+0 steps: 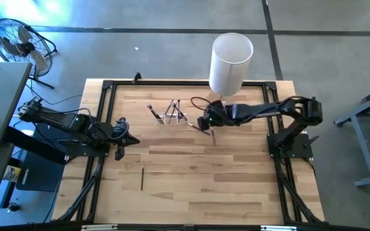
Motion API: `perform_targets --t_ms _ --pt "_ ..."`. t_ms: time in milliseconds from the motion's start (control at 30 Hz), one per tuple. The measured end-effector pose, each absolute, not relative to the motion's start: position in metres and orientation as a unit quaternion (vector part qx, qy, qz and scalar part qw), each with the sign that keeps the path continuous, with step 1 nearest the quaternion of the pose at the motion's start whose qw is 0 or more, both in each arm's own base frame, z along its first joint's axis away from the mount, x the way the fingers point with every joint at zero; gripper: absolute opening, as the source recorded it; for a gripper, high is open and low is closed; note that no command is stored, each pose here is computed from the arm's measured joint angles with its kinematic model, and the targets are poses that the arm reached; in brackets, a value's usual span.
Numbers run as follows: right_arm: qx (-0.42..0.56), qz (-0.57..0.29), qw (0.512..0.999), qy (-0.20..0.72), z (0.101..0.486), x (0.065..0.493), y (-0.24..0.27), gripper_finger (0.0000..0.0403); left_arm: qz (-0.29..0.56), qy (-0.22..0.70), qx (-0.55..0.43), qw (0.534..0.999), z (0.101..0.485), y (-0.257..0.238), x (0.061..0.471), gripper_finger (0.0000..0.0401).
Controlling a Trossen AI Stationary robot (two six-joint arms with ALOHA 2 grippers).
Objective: Put items in baskets/containers
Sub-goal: Put the black eyeshadow brush into the transparent organizer
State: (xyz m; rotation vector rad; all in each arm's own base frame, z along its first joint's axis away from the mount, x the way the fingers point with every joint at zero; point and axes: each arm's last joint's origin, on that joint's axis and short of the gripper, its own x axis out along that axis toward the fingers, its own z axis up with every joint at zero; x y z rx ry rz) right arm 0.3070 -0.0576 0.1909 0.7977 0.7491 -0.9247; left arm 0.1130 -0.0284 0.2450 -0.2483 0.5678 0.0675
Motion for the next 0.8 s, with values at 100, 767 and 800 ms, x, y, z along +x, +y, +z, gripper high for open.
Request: perform_targets --t_ms 100,767,800 --pt "0.328 -0.404 0.797 0.307 0.207 0.310 -0.046 0.0000 0.034 0.279 -0.122 0.952 0.245 -0.028 0.113 0.0001" --pt "0.000 -0.204 0.975 -0.089 0.257 0.382 -0.052 0.0000 0.032 0.267 -0.126 0.955 0.247 -0.029 0.114 0.0001" --pt "-0.004 -0.202 0.975 -0.096 0.254 0.386 -0.055 0.0000 0.032 0.267 -0.126 0.955 0.247 -0.029 0.114 0.0001"
